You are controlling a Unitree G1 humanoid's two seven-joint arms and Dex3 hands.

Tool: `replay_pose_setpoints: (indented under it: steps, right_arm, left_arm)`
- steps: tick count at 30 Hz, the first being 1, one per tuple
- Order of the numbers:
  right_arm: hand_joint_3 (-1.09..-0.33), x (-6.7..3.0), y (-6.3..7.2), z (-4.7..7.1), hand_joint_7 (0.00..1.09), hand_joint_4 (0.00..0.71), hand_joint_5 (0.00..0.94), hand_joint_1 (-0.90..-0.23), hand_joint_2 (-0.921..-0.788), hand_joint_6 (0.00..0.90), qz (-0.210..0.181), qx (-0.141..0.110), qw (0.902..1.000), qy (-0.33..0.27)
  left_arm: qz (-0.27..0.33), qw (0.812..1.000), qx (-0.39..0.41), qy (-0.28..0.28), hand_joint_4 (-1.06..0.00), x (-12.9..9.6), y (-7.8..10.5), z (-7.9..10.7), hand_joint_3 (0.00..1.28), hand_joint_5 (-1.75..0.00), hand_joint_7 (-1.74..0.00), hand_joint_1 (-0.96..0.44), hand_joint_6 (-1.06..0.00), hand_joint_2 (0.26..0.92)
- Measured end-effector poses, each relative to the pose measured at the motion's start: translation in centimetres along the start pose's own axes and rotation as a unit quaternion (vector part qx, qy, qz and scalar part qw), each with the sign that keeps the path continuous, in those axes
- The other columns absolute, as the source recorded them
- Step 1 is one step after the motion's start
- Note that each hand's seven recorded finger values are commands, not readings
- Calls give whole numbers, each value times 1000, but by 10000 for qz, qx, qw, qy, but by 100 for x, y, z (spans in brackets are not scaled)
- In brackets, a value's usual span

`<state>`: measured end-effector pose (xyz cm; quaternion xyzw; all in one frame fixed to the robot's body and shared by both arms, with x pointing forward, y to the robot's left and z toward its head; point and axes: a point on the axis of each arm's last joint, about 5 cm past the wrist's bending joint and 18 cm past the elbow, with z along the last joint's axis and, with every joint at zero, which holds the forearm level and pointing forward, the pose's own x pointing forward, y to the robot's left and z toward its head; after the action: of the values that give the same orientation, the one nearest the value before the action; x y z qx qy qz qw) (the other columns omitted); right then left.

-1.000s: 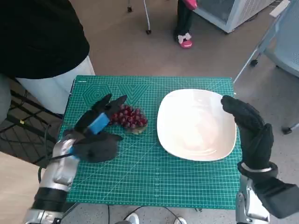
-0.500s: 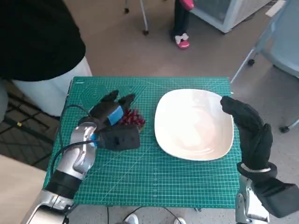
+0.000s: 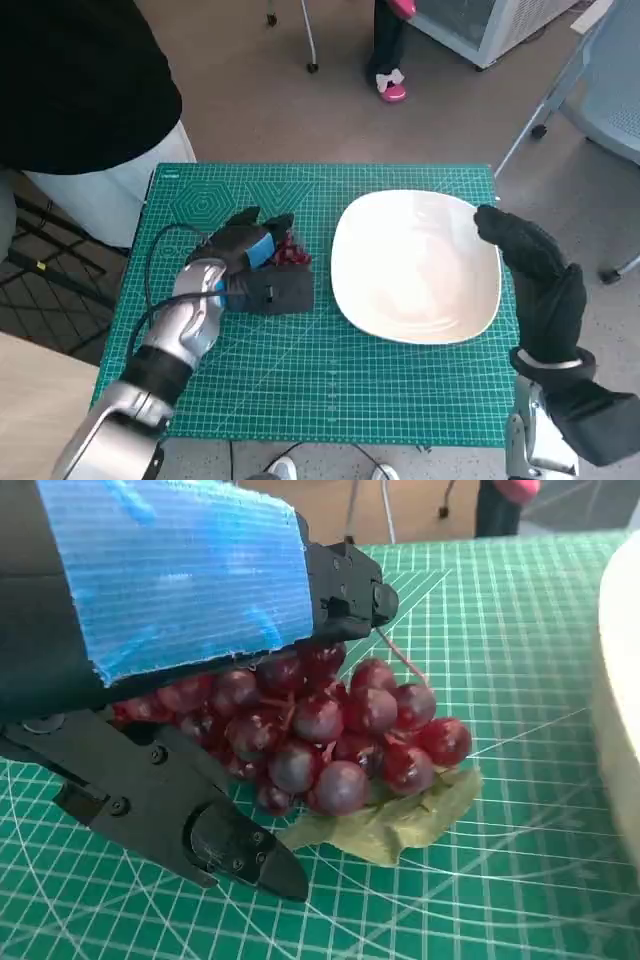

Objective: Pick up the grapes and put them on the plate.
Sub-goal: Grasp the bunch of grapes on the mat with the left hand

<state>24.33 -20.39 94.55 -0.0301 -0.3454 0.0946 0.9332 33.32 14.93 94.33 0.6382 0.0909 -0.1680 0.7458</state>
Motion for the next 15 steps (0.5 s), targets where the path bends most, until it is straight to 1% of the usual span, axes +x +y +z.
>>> replay_pose_setpoints:
  steps: [7, 15]
  right_arm:
    - [-859, -2, -2, 2, 251, 403, 1, -609, -921, 170, 1, -4, 10000, 3]
    - [-860, -1, -7, 10, 252, 403, 1, -612, -921, 173, 9, -19, 10000, -2]
  left_arm:
    - [-43, 9998, 145, 131, 1, 79, 32, 25, 3, 1, -15, -231, -158, 709]
    - [-126, 9995, 77, 291, 1, 121, 44, 29, 7, 1, -18, -209, -186, 721]
